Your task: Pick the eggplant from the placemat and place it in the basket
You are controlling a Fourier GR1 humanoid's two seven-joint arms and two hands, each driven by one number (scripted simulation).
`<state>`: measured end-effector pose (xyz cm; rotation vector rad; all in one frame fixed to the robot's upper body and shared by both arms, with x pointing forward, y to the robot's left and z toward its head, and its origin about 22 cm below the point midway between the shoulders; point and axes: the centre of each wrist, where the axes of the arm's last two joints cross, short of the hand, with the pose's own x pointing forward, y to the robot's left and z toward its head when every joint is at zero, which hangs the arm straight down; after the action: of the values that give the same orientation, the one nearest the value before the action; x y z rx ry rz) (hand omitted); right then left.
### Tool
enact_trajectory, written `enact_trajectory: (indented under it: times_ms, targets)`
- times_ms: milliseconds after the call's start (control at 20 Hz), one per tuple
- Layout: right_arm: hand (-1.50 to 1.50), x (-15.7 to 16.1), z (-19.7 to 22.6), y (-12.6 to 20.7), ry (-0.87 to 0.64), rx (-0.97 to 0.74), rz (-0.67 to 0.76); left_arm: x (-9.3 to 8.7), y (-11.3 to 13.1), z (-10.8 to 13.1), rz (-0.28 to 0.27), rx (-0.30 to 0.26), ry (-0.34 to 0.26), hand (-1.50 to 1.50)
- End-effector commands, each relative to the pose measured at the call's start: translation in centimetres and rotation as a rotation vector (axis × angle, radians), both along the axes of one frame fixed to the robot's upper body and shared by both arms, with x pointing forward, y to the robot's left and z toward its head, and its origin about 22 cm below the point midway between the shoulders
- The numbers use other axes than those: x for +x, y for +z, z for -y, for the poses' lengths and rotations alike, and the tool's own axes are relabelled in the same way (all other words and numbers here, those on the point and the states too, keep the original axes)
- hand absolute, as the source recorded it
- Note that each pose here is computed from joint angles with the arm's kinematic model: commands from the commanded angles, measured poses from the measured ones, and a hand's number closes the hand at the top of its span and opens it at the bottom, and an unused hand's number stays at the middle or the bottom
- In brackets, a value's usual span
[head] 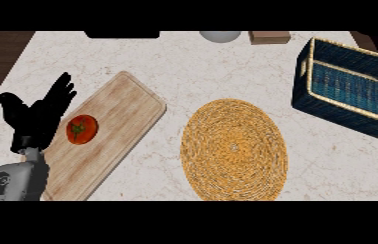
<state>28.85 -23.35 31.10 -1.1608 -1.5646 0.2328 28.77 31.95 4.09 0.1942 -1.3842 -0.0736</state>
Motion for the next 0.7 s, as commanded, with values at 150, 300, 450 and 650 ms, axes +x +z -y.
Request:
enact_trajectory:
  times_ms: [150,300,450,650]
  targets:
    - [1.50,2.4,5.3,-2.8,-0.014,0.035,-0.001,0.5,-1.2,0.0,0.004,-0.011,0.007,0.00]
    - [1.50,3.1,6.6,-6.1,-0.025,0.051,0.017,1.1,-0.5,-0.4,0.007,0.000,0.000,0.00]
    - [1.50,3.2,8.9,-7.2,-0.014,0.053,-0.004,0.8,1.3,3.3,0.000,-0.025,-0.006,0.00]
    - [-1.50,3.8,10.0,-9.3,-0.205,0.156,0.013,-0.5,-1.2,1.9,0.004,-0.012,0.002,0.00]
